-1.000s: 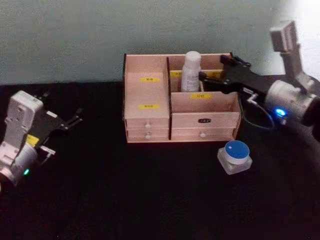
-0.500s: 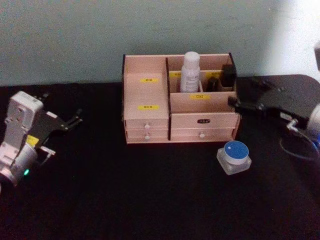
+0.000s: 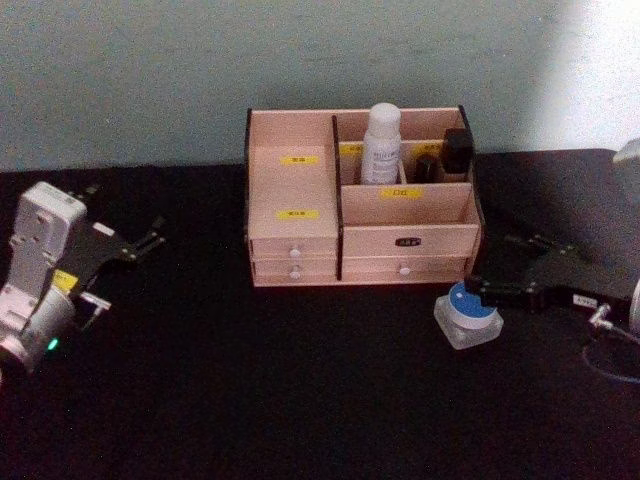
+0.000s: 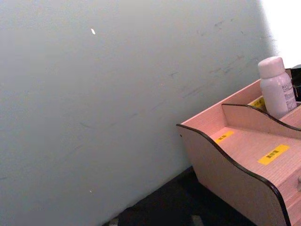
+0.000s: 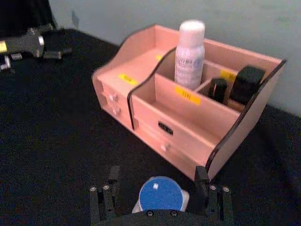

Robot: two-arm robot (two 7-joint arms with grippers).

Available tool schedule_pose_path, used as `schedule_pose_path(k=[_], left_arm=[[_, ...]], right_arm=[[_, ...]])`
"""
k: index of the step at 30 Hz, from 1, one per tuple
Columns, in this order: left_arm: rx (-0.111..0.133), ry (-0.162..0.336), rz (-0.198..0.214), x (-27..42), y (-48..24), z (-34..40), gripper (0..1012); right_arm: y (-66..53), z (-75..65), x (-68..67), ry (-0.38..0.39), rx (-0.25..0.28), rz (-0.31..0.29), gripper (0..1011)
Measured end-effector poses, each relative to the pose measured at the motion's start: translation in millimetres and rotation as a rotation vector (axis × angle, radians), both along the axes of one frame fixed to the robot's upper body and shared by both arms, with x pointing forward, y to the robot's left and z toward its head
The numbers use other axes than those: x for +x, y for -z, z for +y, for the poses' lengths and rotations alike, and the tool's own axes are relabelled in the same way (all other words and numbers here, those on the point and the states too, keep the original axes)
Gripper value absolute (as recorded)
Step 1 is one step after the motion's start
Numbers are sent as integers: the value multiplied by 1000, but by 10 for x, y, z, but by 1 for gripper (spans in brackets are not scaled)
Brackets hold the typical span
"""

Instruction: Pick up the facial cleanser and watermelon frost from the table and place them into the tiered storage box.

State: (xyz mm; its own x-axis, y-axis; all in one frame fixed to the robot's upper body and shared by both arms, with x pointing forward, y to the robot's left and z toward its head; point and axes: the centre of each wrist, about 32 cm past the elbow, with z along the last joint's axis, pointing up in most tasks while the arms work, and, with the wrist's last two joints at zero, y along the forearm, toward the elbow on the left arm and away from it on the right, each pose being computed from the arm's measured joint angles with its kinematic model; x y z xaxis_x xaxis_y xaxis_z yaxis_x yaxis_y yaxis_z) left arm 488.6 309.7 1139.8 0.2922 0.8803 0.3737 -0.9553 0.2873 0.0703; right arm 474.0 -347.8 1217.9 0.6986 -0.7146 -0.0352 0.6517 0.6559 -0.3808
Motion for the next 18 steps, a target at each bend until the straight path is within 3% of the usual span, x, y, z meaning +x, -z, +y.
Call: schedule_pose_path(k=[18], left_arm=[[0,0,0,0,0,0,1001]], right_arm=[[131,57,53,-22,-93,59,1002]])
